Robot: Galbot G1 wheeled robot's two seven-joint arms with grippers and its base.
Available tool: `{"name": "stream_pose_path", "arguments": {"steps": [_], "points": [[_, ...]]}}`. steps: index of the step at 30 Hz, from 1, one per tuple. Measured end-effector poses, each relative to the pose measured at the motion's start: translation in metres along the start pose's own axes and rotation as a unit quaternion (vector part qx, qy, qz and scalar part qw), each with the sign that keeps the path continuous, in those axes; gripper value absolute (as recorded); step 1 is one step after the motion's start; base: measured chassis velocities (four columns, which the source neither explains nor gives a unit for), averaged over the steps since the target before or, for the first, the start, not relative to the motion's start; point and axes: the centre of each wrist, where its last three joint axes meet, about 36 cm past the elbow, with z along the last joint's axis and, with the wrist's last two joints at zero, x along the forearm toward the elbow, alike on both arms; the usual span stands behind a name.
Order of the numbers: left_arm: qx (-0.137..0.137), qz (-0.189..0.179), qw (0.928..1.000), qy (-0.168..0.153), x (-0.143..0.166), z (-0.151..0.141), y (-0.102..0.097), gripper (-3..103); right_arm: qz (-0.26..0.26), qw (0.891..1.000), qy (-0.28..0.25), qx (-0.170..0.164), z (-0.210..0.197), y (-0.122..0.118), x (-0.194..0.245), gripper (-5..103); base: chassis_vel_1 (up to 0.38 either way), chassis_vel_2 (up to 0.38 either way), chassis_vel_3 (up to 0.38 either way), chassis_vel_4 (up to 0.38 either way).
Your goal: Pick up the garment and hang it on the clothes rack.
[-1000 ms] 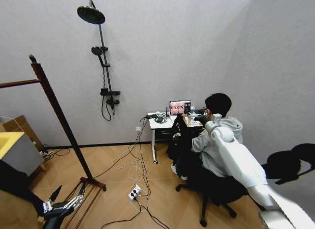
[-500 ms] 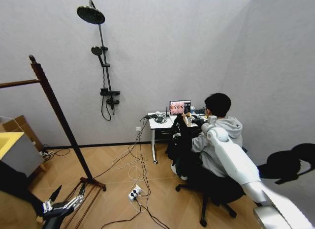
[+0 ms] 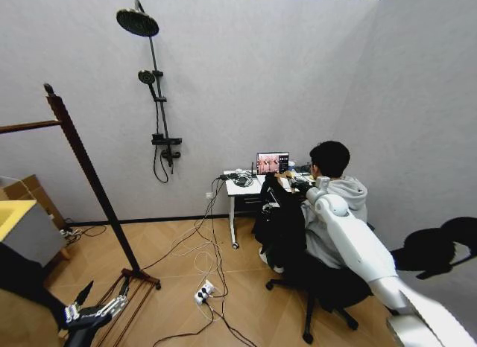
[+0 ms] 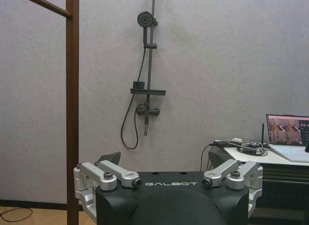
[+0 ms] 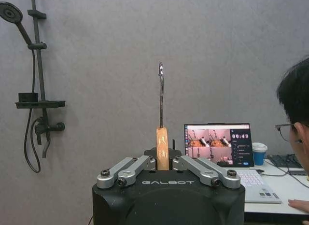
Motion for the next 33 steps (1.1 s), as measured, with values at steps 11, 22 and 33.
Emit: {"name": "stream_pose_path", "arguments": {"steps": [11, 22, 33], "points": [[0.0, 0.0, 1.0, 0.0, 0.0, 0.0, 0.0, 100, -0.084, 0.996, -0.041, -0.014, -0.028, 0.044, 0.045, 10, 0.018, 0.022, 0.015, 0.014], [0.0, 0.0, 1.0, 0.0, 0.0, 0.0, 0.0, 100, -0.18, 0.98, -0.081, -0.006, -0.058, 0.099, 0.075, 10, 0.072, 0.077, 0.083, 0.08], [0.0, 0.0, 1.0, 0.0, 0.0, 0.0, 0.0, 100, -0.167, 0.982, -0.089, -0.007, -0.063, 0.107, 0.076, 10, 0.125, 0.125, 0.125, 0.123]]}}
